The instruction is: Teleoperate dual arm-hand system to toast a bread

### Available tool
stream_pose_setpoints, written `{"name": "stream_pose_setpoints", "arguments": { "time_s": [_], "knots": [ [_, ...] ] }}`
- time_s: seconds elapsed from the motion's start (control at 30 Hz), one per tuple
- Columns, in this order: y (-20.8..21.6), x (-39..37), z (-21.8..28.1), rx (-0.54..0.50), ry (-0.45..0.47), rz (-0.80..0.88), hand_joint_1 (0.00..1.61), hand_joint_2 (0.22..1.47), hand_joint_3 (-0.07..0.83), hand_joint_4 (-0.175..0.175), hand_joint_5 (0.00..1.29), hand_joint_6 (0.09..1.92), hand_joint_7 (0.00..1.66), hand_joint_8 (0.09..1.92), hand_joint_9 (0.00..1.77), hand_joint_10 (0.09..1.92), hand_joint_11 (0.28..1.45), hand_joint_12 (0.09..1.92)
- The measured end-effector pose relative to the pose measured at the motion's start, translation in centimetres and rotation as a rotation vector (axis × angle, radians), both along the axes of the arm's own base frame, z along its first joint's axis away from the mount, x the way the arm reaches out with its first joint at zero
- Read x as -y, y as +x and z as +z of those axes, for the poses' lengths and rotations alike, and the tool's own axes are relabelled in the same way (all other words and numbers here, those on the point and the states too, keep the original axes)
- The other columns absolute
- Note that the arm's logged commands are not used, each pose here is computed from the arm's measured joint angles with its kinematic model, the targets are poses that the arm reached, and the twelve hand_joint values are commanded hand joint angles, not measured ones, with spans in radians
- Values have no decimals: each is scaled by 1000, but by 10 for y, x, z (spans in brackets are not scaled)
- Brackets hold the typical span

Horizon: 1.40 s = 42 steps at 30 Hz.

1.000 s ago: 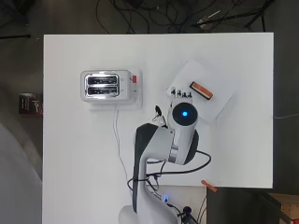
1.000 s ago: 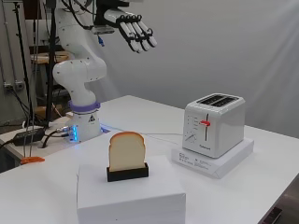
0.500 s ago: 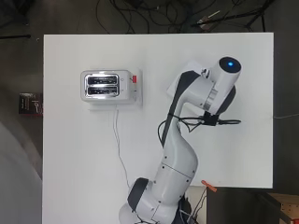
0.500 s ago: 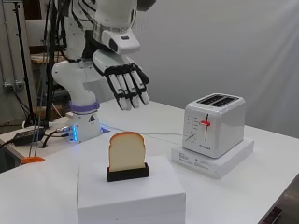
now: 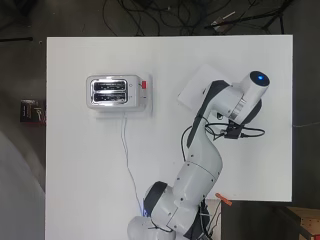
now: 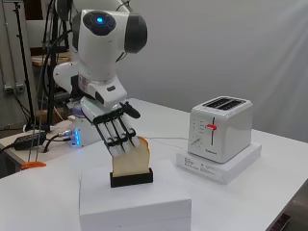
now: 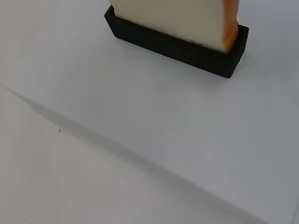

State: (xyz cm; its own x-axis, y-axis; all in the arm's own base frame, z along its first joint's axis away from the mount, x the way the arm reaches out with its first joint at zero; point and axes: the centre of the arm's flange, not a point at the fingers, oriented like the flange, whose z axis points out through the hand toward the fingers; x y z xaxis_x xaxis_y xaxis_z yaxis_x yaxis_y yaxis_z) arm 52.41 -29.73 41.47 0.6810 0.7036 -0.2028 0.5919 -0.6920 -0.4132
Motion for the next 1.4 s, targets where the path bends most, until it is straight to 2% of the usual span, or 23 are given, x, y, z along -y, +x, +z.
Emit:
{"name": "stream_pose_setpoints", "arguments": {
  "time_s": [0.13, 0.27, 0.33, 0.4, 0.43, 0.47, 0.5, 0.57, 0.67, 0.77, 0.83, 0.97, 1.03, 1.13, 1.23, 1.33, 1.4],
  "knots": [
    [3, 2, -14, -13, 3, 3, 129, 995, -12, 56, 458, 87, 553, 87, 616, 87, 442, 87],
    [2, 3, -24, -16, 21, 7, 349, 930, -10, 38, 427, 87, 516, 87, 583, 87, 419, 87],
    [0, 4, -29, -6, 65, 36, 455, 940, -2, 53, 460, 87, 511, 87, 580, 87, 419, 87],
    [-1, 6, -34, -6, 118, 87, 538, 958, 2, 84, 491, 87, 515, 87, 594, 87, 433, 87],
    [-1, 7, -36, -8, 144, 115, 692, 1059, -46, 120, 625, 427, 641, 87, 683, 87, 474, 87],
    [0, 8, -37, -11, 168, 139, 964, 1082, -43, 19, 759, 751, 826, 253, 855, 286, 601, 87],
    [1, 9, -40, -17, 193, 155, 1101, 1102, -25, -28, 801, 963, 958, 504, 1013, 441, 715, 87],
    [2, 15, -45, -26, 219, 133, 1190, 1137, -7, -56, 792, 1182, 1050, 782, 1206, 385, 807, 156],
    [4, 20, -50, -7, 237, 64, 1208, 1165, -1, -89, 739, 1304, 1053, 902, 1315, 157, 805, 215],
    [-3, 21, -48, 24, 217, 39, 1229, 1169, -1, -158, 708, 1296, 1070, 935, 1375, 97, 801, 237],
    [-7, 21, -43, 87, 184, 33, 1233, 1169, -1, -172, 701, 1291, 1074, 938, 1389, 90, 801, 242],
    [-3, 16, -33, 243, 115, 29, 1236, 1166, -1, -175, 704, 1277, 1084, 928, 1407, 87, 806, 261],
    [7, 7, -19, 287, 105, 43, 1237, 1163, -2, -175, 707, 1272, 1090, 915, 1428, 87, 777, 358],
    [23, -19, 35, 351, 99, 100, 1232, 1168, 0, -169, 704, 1295, 1073, 934, 1436, 87, 724, 517],
    [38, -44, 92, 411, 91, 158, 1220, 1187, 1, -162, 666, 1362, 1030, 992, 1424, 87, 698, 583],
    [52, -78, 130, 446, 137, 228, 1211, 1199, 0, -151, 648, 1400, 1005, 1020, 1412, 87, 684, 591],
    [60, -105, 137, 447, 194, 292, 1211, 1190, 0, -137, 671, 1388, 1024, 970, 1393, 87, 680, 551]
  ]
}}
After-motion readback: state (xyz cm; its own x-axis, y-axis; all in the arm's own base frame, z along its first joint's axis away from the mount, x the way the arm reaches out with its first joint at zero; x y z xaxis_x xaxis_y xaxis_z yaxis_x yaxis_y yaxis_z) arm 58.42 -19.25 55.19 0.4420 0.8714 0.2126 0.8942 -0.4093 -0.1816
